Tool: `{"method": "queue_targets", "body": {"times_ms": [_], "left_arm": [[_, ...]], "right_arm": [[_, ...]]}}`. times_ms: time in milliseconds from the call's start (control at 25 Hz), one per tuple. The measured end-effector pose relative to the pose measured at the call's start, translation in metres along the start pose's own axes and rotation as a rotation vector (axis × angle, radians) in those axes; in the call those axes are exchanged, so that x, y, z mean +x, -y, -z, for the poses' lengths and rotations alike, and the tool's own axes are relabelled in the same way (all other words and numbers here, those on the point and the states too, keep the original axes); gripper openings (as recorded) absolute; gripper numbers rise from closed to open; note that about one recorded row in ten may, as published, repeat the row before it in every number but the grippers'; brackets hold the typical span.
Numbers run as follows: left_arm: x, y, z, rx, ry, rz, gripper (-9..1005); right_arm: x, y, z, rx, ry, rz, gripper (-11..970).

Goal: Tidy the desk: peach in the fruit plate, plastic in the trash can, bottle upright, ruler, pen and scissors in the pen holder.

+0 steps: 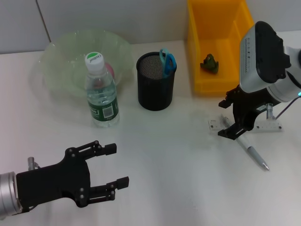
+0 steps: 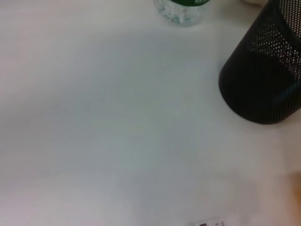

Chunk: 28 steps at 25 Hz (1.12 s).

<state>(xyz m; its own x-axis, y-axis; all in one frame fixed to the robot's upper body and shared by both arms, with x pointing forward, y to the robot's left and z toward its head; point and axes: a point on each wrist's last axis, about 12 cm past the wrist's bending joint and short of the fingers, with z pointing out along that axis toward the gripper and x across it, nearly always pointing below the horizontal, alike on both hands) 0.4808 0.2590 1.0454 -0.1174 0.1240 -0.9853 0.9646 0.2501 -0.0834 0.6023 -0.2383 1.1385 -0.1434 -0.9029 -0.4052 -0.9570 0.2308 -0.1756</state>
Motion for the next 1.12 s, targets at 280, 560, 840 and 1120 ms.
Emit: {"method": "queue_targets", "body": {"times_ms": [280,560,840,1120], "left_arm": [[0.000,0.000,0.000,-0.002,0.001,0.003,799],[0.000,0.000,0.000,-0.002,0.000,0.010,800],[0.000,0.000,0.001,-0.002,-0.001,0.010,799],[0.000,0.000,0.000,0.001,-0.001,0.011,800]], "right_arm": [[0.001,0.001,-0.003,0.002,-0.013,0.033,806],[-0.002,0.001,-0.009,-0.004,-0.013,0.048,802],[-0.002,0.002,-0.015,-0.005,-0.018,0.046,797],[-0.001,0.002,-0.020,-0.013,-0.021,0.039,793]]}}
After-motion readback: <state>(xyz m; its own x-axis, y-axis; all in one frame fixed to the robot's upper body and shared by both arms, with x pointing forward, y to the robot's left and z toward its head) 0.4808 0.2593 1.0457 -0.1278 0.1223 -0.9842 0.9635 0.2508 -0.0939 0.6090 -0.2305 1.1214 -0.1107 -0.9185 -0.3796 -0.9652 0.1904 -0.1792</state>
